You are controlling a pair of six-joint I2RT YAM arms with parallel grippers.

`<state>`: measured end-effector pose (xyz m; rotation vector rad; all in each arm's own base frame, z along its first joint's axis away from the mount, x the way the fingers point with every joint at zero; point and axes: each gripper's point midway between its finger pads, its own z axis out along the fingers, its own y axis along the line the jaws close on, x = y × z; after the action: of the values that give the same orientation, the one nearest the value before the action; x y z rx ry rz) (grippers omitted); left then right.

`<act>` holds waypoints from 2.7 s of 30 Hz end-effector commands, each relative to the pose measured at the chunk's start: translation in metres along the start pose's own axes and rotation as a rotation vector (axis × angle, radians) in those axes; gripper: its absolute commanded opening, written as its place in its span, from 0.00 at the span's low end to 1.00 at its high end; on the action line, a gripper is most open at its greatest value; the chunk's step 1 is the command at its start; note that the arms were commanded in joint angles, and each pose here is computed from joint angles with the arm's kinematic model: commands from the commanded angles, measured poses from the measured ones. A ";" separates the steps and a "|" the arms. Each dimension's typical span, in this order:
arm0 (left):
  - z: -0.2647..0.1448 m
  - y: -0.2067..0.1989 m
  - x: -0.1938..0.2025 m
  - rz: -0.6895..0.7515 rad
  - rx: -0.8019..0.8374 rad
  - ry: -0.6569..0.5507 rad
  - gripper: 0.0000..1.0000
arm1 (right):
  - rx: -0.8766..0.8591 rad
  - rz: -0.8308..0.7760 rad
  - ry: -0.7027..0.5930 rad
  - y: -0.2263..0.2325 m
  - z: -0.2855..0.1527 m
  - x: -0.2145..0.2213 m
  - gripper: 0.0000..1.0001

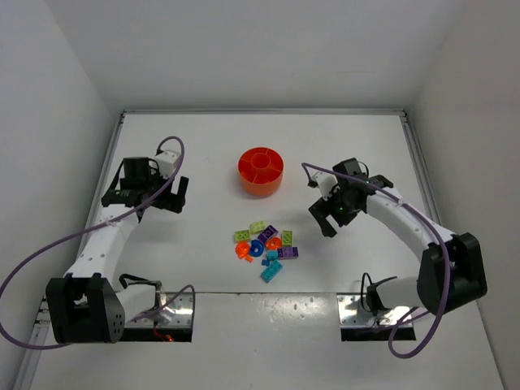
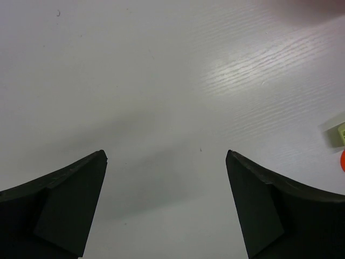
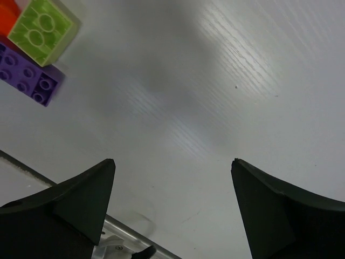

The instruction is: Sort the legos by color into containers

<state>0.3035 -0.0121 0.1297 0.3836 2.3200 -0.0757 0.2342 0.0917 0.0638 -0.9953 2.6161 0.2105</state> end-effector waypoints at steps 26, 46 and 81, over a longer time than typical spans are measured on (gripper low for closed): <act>-0.019 0.005 -0.011 0.007 -0.044 -0.068 1.00 | -0.154 -0.027 0.160 0.074 0.064 -0.056 0.71; -0.019 0.003 -0.011 0.009 -0.038 -0.079 1.00 | -0.368 -0.215 0.076 0.096 0.066 -0.082 0.82; -0.011 0.003 -0.007 0.007 -0.035 -0.069 1.00 | -0.465 -0.243 0.112 0.101 0.059 -0.082 0.00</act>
<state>0.2952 -0.0090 0.1364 0.3782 2.2894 -0.0437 0.2253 0.2238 -0.0007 -1.5317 2.6901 0.7539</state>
